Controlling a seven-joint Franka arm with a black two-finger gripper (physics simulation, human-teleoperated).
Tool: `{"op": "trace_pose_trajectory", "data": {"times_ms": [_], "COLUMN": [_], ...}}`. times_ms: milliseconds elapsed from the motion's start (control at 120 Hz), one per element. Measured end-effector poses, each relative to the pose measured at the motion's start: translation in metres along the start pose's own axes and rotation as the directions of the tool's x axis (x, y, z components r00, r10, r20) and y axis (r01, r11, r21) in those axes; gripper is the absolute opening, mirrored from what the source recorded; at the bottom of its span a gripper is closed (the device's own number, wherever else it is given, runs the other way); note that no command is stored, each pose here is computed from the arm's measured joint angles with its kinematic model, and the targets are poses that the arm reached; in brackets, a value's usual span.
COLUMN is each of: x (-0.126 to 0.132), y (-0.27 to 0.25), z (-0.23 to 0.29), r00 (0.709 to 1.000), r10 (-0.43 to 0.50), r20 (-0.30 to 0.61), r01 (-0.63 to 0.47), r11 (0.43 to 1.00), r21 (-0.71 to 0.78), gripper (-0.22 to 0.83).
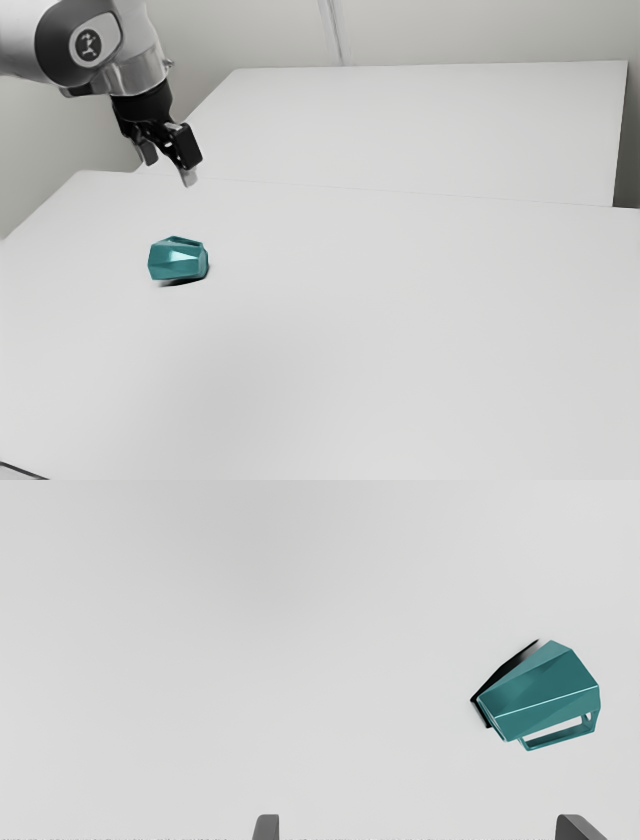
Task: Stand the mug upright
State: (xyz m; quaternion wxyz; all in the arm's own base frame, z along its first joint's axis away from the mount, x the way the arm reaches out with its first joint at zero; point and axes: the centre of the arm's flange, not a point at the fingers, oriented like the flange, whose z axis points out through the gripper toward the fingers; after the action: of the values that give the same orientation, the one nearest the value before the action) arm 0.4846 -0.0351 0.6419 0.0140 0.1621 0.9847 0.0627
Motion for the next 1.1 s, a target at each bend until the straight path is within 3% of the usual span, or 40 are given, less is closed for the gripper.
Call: {"op": "trace_pose_trajectory", "data": {"times_ms": [275, 367, 517, 642, 1008, 1100], "x": [0.004, 0.021, 0.056, 0.075, 0.125, 0.108], "y": [0.025, 0.068, 0.139, 0.186, 0.264, 0.266], "z": [0.012, 0.028, 0.073, 0.110, 0.236, 0.259], "r00": [0.999, 0.985, 0.927, 0.868, 0.704, 0.700], "r10": [-0.053, -0.171, -0.369, -0.482, -0.638, -0.636], "r20": [0.007, -0.006, -0.064, -0.115, -0.312, -0.324], "r01": [0.053, 0.171, 0.373, 0.490, 0.689, 0.686], "r11": [0.999, 0.982, 0.898, 0.802, 0.507, 0.473], "r21": [0.004, 0.077, 0.234, 0.341, 0.518, 0.553], "gripper": [0.62, 0.62, 0.62, 0.62, 0.62, 0.62]}}
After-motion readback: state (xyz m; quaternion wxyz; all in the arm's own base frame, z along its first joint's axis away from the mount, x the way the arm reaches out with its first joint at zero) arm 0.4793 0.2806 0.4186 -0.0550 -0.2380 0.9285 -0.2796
